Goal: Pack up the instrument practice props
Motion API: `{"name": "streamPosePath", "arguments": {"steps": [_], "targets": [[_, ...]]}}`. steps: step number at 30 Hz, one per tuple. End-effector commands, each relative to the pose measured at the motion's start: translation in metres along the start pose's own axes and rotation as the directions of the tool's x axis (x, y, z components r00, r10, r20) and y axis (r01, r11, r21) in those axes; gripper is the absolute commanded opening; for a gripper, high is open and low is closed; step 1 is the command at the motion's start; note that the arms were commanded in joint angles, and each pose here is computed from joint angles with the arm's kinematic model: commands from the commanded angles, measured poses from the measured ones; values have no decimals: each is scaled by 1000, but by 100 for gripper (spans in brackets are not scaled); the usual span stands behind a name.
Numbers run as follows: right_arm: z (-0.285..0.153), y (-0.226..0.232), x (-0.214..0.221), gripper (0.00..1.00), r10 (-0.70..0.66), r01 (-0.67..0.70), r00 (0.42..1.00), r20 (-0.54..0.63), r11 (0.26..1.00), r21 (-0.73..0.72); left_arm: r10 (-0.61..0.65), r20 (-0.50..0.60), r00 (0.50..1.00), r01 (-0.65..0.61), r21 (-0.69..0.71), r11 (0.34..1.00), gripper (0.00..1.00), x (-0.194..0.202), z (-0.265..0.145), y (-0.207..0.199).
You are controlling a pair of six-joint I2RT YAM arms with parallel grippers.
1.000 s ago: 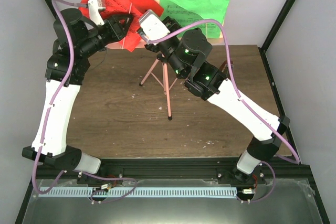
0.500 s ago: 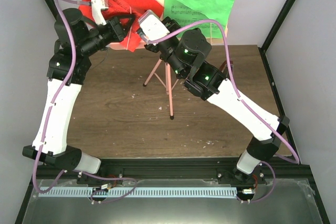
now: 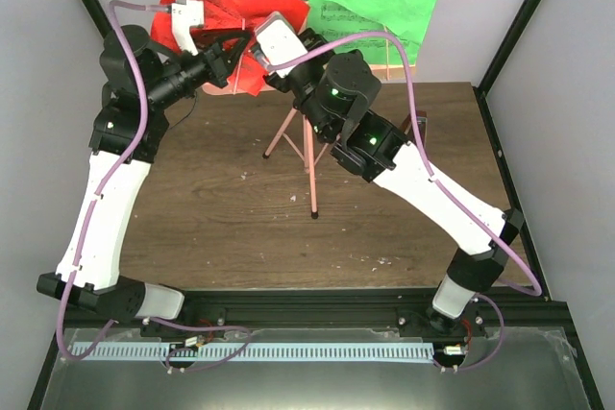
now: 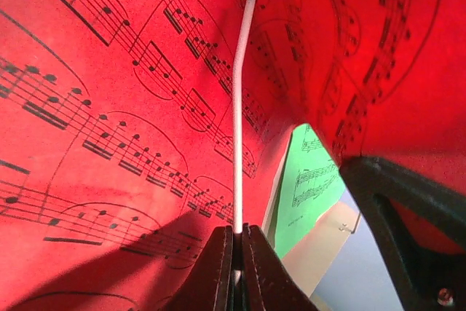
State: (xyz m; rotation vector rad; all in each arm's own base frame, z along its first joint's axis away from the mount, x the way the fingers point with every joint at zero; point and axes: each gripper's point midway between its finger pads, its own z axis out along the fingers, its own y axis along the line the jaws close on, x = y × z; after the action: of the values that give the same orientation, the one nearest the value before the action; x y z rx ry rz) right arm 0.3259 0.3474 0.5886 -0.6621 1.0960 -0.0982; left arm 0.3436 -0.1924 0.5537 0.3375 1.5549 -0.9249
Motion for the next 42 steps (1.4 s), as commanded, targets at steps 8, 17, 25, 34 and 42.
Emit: {"name": "streamPosePath", "arguments": {"steps": [8,17,25,34,42], "targets": [[-5,-42,-20,1,120,-122,993,23,986,112,78,38,996,-79,18,997,0,-10,-9,-10],[-52,-84,-80,1,389,-389,896,214,920,-44,16,19,1000,-15,-47,999,0,2,-5,8],[-99,-116,-111,1,485,-466,805,340,873,-142,-19,11,1000,20,-69,997,0,9,-2,16],[-161,-167,-124,1,520,-516,733,439,845,-141,-45,13,999,46,-80,996,0,11,-1,19],[-202,-172,-116,1,610,-553,715,342,793,-256,-2,36,999,5,-78,997,52,0,-14,9]]}}
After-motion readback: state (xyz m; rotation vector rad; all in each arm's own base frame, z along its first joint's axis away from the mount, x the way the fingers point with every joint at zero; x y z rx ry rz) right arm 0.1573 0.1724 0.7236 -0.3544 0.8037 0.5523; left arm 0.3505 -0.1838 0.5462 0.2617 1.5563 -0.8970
